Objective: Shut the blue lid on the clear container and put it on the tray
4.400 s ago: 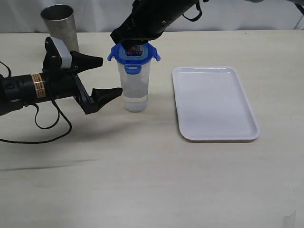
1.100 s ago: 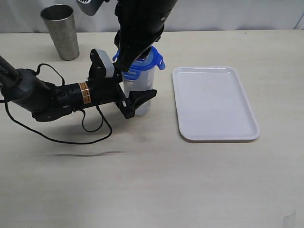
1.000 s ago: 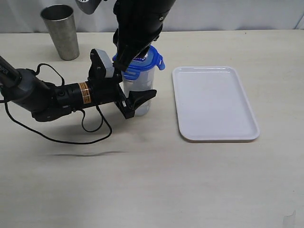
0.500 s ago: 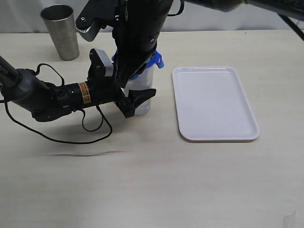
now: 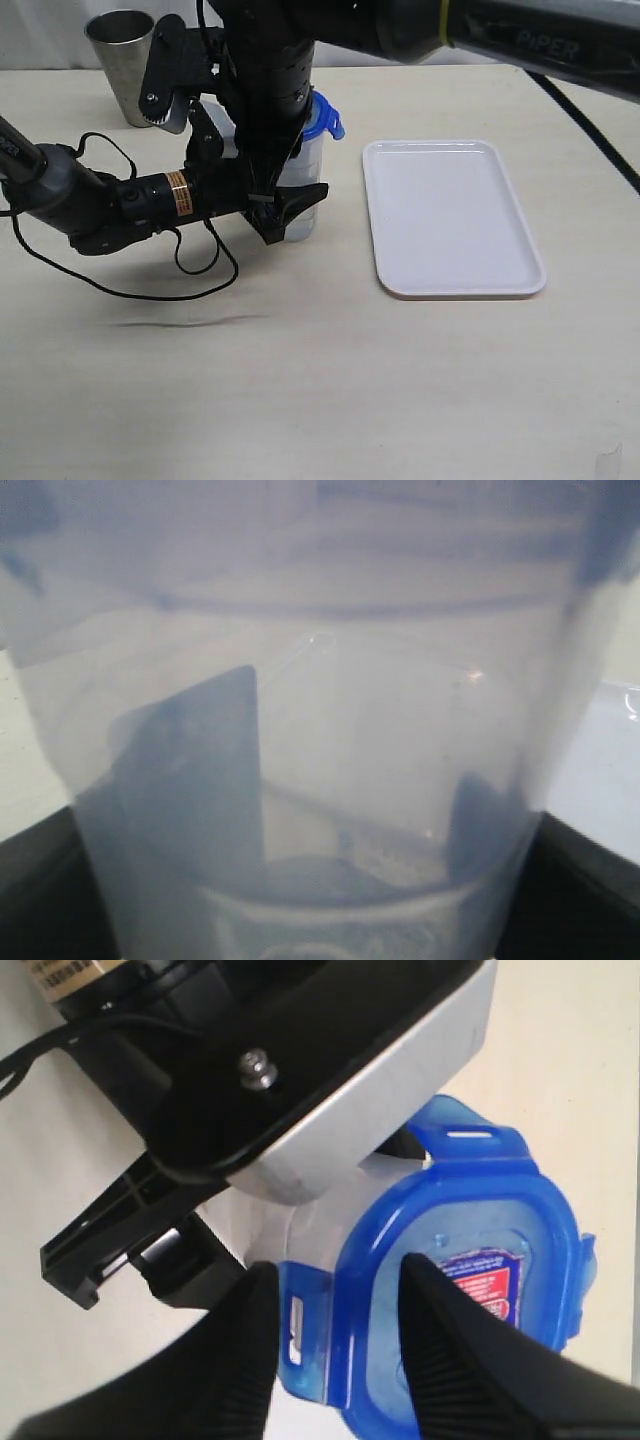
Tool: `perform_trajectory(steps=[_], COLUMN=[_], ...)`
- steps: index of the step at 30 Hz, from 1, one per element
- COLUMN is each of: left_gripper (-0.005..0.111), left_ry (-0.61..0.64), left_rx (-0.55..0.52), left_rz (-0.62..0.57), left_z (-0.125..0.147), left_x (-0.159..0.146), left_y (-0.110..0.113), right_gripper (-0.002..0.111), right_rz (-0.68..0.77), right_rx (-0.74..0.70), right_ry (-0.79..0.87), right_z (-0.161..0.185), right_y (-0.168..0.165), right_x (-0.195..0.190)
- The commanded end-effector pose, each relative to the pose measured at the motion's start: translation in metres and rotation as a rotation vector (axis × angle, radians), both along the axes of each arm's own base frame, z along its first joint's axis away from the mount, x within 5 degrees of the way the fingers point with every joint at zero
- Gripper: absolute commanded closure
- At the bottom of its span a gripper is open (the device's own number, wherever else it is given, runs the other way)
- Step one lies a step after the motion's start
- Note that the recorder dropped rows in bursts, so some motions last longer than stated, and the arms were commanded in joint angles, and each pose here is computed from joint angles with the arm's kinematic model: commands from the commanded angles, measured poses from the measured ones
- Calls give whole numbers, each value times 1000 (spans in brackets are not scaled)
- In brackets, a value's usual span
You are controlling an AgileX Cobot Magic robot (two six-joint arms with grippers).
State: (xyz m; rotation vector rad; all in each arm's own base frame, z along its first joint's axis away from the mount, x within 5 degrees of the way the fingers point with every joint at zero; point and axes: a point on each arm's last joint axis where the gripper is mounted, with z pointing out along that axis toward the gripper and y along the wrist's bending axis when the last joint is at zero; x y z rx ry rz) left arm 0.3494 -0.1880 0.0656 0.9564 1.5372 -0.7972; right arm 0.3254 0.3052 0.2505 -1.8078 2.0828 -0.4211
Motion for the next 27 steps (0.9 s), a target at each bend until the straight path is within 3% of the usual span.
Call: perform_trajectory(steps=[1, 27], left_gripper=[107, 107], left_ry=[-21, -28], left_rx=[51, 48], left_rz=[-51, -87], left_z=[-4, -4], left_x=[-5, -8], left_y=[-1, -2], right_gripper=[71, 75], right_rz=[-34, 53], right_rx=[-127, -186], right_ry=[94, 33], right_z=[-46, -85], right_y=[-9, -7], right_x=[9, -6])
